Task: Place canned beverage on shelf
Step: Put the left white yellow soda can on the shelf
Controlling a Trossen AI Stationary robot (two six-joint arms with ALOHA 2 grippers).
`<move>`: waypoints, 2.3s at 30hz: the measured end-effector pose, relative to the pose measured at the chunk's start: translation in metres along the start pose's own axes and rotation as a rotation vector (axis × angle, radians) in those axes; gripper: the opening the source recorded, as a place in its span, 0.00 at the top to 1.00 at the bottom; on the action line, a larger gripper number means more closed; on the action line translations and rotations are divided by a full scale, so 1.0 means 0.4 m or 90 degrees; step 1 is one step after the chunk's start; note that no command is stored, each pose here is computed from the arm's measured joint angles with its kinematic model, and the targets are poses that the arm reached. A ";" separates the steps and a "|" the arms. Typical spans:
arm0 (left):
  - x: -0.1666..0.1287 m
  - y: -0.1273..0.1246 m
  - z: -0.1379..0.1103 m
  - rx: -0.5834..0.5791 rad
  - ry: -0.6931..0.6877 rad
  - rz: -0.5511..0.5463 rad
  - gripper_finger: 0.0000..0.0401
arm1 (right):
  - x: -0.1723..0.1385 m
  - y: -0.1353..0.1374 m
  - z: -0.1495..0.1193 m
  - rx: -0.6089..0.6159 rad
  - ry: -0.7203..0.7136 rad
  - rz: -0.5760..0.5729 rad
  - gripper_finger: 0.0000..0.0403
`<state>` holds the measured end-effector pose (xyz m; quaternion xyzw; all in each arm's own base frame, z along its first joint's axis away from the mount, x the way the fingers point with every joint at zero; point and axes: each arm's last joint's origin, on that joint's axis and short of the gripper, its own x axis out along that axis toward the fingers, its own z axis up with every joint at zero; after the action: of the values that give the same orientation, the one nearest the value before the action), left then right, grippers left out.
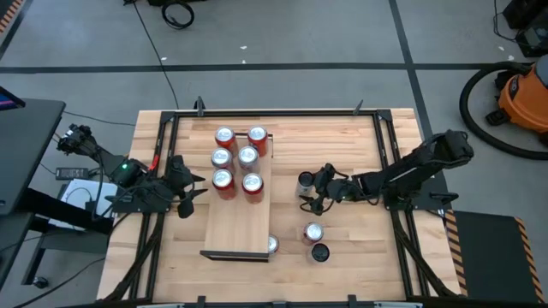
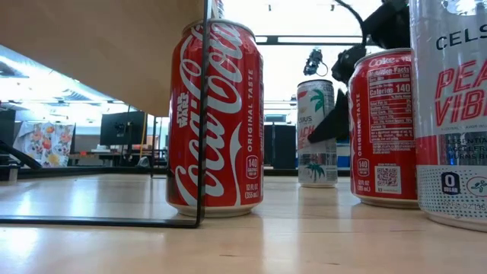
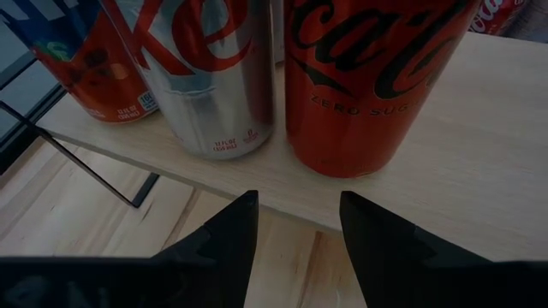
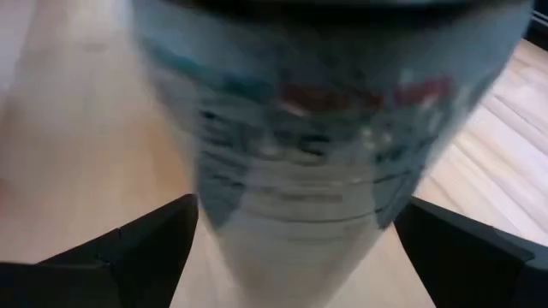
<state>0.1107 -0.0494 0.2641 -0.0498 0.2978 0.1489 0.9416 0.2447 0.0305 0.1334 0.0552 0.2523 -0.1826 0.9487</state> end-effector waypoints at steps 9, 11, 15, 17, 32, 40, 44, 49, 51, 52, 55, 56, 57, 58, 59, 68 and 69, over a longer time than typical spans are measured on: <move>0.000 0.000 0.000 0.003 0.001 0.000 0.56 | 0.024 -0.007 -0.013 0.002 0.015 0.004 0.11; 0.000 0.000 0.000 0.003 0.000 0.000 0.56 | 0.019 -0.007 -0.006 0.002 0.006 0.007 0.17; 0.000 0.000 0.000 0.003 0.000 0.000 0.56 | 0.010 -0.002 0.010 -0.012 -0.019 0.029 0.30; 0.000 0.000 0.000 0.002 0.000 0.000 0.56 | 0.007 0.005 0.018 -0.017 -0.022 0.049 0.36; 0.000 0.000 0.000 0.002 0.000 0.000 0.56 | -0.037 0.131 0.286 -0.079 0.046 0.055 0.33; 0.000 0.002 -0.003 0.007 0.008 0.001 0.56 | -0.123 0.213 0.411 -0.074 0.012 0.177 0.33; 0.000 0.001 -0.003 0.002 0.008 0.001 0.56 | -0.147 0.239 0.437 -0.072 -0.037 0.202 0.32; 0.000 0.001 -0.003 -0.002 0.008 0.001 0.56 | -0.123 0.277 0.432 -0.071 -0.076 0.216 0.32; 0.000 0.002 -0.003 -0.001 0.008 0.001 0.56 | -0.102 0.294 0.420 -0.074 -0.078 0.217 0.32; 0.000 0.002 -0.003 -0.001 0.008 0.001 0.56 | -0.093 0.301 0.416 -0.078 -0.071 0.215 0.32; 0.000 0.002 -0.003 -0.001 0.009 0.001 0.56 | -0.070 0.322 0.423 -0.079 -0.067 0.204 0.32; 0.000 0.001 -0.003 -0.002 0.008 0.000 0.56 | -0.063 0.328 0.427 -0.081 -0.066 0.200 0.32; 0.000 0.001 -0.003 -0.001 0.009 0.000 0.56 | -0.056 0.336 0.431 -0.083 -0.065 0.198 0.32; 0.000 0.002 -0.003 -0.001 0.008 0.001 0.56 | -0.049 0.343 0.436 -0.084 -0.064 0.198 0.32; 0.000 0.002 -0.003 -0.001 0.009 0.001 0.56 | -0.042 0.350 0.439 -0.087 -0.060 0.196 0.32; 0.000 0.002 -0.003 -0.001 0.008 0.001 0.56 | 0.021 0.397 0.452 -0.106 -0.025 0.179 0.32; 0.000 0.002 -0.003 -0.001 0.009 0.001 0.56 | 0.028 0.398 0.451 -0.107 -0.022 0.176 0.32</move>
<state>0.1099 -0.0490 0.2631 -0.0512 0.3041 0.1491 0.9395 0.3959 0.1389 0.2863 0.0067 0.2402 -0.0291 0.9703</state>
